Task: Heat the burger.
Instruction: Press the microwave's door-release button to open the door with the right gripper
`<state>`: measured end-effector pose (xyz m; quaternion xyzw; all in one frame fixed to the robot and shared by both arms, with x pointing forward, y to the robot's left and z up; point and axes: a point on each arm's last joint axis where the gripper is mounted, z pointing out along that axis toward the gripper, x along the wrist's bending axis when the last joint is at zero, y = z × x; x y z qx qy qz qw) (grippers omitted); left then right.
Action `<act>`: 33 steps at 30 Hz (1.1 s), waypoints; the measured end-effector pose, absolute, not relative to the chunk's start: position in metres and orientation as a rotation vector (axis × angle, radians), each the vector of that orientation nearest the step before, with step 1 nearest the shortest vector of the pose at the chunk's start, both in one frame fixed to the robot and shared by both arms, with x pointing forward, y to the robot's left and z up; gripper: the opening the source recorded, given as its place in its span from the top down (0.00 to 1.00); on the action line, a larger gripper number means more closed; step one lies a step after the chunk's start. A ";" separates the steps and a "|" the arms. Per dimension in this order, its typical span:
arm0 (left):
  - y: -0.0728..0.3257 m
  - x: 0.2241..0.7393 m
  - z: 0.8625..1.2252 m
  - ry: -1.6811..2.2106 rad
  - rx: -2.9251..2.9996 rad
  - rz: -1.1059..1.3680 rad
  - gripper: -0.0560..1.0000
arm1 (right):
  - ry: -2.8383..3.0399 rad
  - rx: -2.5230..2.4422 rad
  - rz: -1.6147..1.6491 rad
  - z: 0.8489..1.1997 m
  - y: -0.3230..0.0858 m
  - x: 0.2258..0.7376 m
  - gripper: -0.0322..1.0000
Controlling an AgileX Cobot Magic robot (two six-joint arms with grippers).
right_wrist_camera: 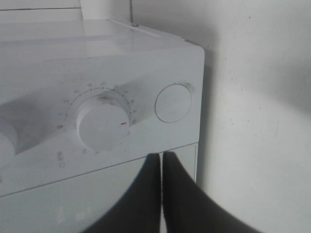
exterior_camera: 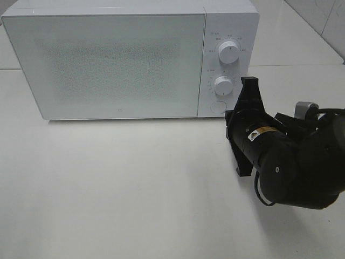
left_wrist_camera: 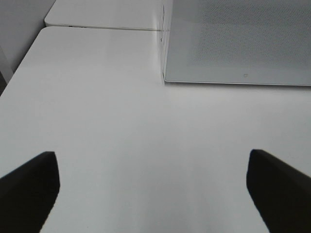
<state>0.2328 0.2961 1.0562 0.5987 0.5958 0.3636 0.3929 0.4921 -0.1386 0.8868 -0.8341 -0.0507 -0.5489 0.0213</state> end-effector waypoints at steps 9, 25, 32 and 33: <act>0.296 0.233 1.056 1.512 1.520 0.923 0.01 | -0.130 -2.630 -1.673 0.876 -0.144 0.511 0.97; 0.296 0.233 1.056 1.512 1.520 0.923 0.01 | -0.096 -2.625 -1.640 0.862 -0.134 0.545 0.97; 0.296 0.233 1.056 1.512 1.520 0.923 0.01 | -0.062 -2.621 -1.646 0.858 -0.132 0.558 0.97; 0.296 0.233 1.056 1.512 1.520 0.923 0.01 | -0.058 -2.622 -1.644 0.857 -0.131 0.559 0.97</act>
